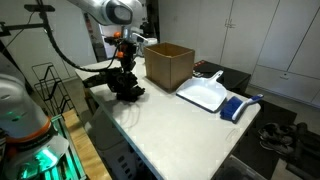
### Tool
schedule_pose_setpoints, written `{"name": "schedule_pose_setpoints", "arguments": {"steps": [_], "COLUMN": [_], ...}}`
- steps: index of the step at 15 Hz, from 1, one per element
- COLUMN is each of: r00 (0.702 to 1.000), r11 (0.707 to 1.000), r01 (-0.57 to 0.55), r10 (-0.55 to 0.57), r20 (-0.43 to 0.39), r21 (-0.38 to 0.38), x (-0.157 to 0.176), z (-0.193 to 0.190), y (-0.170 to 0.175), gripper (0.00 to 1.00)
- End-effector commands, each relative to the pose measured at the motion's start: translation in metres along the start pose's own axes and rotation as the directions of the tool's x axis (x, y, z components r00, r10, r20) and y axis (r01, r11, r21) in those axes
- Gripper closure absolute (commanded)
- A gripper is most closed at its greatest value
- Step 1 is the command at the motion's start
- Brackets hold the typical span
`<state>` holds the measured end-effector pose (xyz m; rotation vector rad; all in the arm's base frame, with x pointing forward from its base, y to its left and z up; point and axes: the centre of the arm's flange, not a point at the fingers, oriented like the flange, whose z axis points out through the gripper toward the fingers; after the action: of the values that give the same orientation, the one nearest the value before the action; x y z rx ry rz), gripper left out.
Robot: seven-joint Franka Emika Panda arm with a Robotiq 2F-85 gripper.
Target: Pick up the far right glove and stack it on the second far right glove, Pick up the far left glove and stack it on the second far left glove, pick up the gloves stack on the left and put it on top of the gloves stack on the right, pick up the gloves stack and put it in the cardboard box on the table
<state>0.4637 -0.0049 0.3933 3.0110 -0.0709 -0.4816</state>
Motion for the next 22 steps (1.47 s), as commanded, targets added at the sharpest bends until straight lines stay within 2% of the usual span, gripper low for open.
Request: {"name": "schedule_pose_setpoints", "arguments": {"steps": [1, 7, 13, 17, 22], "r00": [1.0, 0.998, 0.995, 0.999, 0.999], "r11": [0.999, 0.989, 0.992, 0.993, 0.998], "r01": [-0.008, -0.048, -0.061, -0.041, 0.006], "r10": [0.008, 0.054, 0.069, 0.044, -0.009], "r20": [0.013, 0.044, 0.072, 0.024, -0.052], "r21": [-0.052, -0.137, -0.112, -0.111, -0.055], "x": [-0.014, -0.007, 0.005, 0.019, 0.033], "z": [-0.01, 0.009, 0.035, 0.046, 0.061], "y": [-0.003, -0.003, -0.013, -0.018, -0.032], "gripper": [0.98, 0.98, 0.98, 0.98, 0.98]}}
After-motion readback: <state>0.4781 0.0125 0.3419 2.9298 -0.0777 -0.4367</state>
